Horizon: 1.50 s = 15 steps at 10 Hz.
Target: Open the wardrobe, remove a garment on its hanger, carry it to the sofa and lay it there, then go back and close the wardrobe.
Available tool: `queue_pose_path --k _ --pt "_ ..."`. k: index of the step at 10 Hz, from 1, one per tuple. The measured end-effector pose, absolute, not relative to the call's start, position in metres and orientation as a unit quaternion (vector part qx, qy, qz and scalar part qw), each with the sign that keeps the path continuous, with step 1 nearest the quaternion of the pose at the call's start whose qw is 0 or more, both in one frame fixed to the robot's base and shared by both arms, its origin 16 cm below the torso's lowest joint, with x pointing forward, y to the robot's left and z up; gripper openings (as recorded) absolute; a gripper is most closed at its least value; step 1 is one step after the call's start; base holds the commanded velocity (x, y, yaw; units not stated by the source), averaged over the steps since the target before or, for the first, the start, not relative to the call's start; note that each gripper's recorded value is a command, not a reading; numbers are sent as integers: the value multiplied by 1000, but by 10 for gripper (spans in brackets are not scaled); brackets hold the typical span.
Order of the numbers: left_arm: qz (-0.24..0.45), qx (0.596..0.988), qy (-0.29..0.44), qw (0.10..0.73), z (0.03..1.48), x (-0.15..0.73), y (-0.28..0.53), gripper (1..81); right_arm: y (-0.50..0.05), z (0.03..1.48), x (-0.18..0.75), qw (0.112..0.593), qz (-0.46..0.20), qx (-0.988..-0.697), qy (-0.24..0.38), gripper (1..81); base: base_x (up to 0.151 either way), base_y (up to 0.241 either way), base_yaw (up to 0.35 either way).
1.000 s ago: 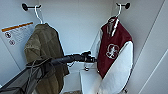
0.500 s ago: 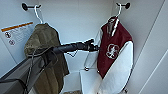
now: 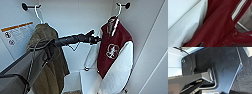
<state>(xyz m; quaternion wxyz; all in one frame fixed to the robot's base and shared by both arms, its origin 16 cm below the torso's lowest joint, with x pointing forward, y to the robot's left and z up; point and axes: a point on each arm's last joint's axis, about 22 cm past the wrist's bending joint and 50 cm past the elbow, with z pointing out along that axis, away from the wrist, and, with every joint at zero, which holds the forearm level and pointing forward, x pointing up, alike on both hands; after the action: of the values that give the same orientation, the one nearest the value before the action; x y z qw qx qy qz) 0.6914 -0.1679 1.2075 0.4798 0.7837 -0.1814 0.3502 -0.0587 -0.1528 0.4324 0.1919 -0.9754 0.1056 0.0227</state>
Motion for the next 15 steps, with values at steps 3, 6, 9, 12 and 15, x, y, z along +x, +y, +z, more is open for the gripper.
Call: queue_pose_path --k 3,6,9,12,15 --pt "363 773 -160 495 1258 701 -177 811 -145 433 -58 196 23 -975 106 811 0 0 0" --pt "359 762 -125 525 1309 704 -185 811 -142 433 -57 198 22 -974 107 811 0 0 0" --pt "347 751 -82 556 1337 709 -181 811 -142 434 -57 198 22 -974 107 811 0 0 0" --pt "317 741 -16 591 1349 722 -172 811 -137 434 -56 201 22 -974 107 811 0 0 0" --pt "309 732 -3 608 1366 715 -189 811 -135 434 -55 202 22 -973 108 811 0 0 0"
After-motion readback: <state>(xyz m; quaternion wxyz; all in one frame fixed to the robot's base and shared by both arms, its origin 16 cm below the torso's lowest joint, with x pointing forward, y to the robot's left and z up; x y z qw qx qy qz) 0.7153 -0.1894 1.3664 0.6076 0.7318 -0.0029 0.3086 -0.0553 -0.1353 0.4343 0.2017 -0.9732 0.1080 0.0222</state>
